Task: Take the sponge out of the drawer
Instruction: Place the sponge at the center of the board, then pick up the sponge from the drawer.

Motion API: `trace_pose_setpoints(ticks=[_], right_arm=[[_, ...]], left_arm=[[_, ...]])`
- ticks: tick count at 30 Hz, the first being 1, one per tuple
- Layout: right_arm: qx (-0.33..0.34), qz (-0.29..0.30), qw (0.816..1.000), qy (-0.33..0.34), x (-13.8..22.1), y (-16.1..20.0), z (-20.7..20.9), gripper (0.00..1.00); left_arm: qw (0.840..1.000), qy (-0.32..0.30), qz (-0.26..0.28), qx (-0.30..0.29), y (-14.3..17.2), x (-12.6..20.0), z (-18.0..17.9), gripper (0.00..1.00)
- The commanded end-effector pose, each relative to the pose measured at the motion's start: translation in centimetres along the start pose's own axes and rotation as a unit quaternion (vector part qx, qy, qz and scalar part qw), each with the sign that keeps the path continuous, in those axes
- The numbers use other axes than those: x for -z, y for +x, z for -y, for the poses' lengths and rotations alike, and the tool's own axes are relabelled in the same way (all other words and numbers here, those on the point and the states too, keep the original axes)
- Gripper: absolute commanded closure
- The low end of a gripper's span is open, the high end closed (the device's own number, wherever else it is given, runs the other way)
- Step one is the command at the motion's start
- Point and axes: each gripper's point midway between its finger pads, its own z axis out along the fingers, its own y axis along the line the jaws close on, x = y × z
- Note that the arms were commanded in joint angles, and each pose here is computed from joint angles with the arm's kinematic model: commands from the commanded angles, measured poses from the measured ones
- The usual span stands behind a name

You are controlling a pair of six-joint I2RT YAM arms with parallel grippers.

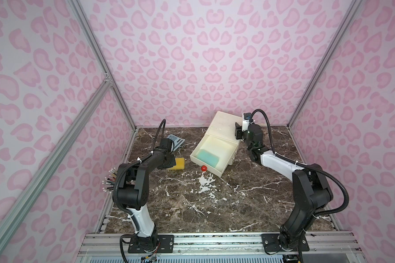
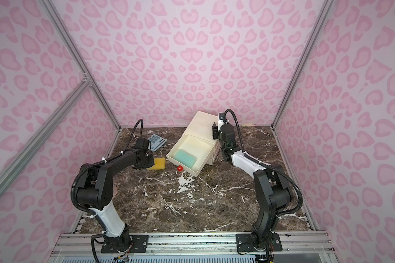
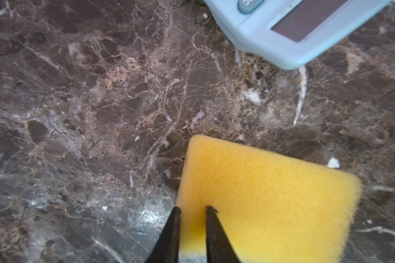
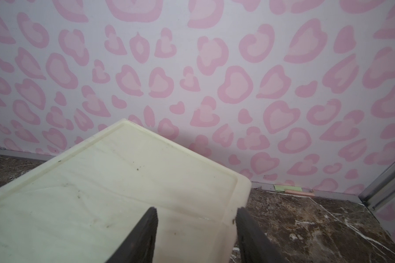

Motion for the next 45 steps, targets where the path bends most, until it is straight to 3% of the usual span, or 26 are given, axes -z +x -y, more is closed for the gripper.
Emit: trace_pose_setpoints(ticks=[1, 10, 15, 18, 20, 27, 34, 38, 41, 45], right_arm=[[0.043, -0.132, 0.990, -0.001, 0.5, 7.5, 0.2, 0.44], [0.044, -0.134, 0.990, -0.004, 0.5, 7.7, 0.0, 0.44], [0.047, -0.133, 0.990, -0.004, 0.4, 7.2, 0.0, 0.44], [0.047, -0.132, 0.990, -0.005, 0.4, 7.2, -0.1, 0.44], [0.047, -0.131, 0.990, -0.005, 0.4, 7.1, -0.1, 0.44], [0.046, -0.132, 0.990, -0.006, 0.4, 7.2, -0.1, 0.44], [0.046, -0.133, 0.990, -0.007, 0.4, 7.2, -0.2, 0.44], [0.046, -0.134, 0.990, -0.007, 0.4, 7.3, -0.2, 0.44], [0.046, -0.134, 0.990, -0.008, 0.4, 7.3, -0.3, 0.44], [0.045, -0.136, 0.990, -0.006, 0.5, 7.4, -0.2, 0.44]], left_arm=[[1.000, -0.011, -0.003, 0.006, 0.0, 0.1, -0.4, 0.66], [1.000, -0.015, 0.010, 0.004, -0.5, 1.4, -0.7, 0.45], [0.999, 0.011, 0.051, 0.007, -2.1, 4.9, -0.3, 0.35], [0.997, 0.040, 0.073, 0.005, -2.8, 7.3, 0.4, 0.18], [0.996, 0.050, 0.079, 0.004, -2.9, 8.5, 0.5, 0.14], [0.994, 0.079, 0.079, -0.006, -2.1, 9.3, 1.4, 0.15], [0.974, 0.157, 0.156, -0.040, -3.4, 15.8, 4.1, 0.19], [0.953, 0.235, 0.177, -0.069, -2.9, 19.6, 7.0, 0.21], [0.930, 0.294, 0.181, -0.129, -1.6, 22.4, 10.8, 0.22], [0.915, 0.302, 0.173, -0.203, -0.1, 24.0, 14.7, 0.23]])
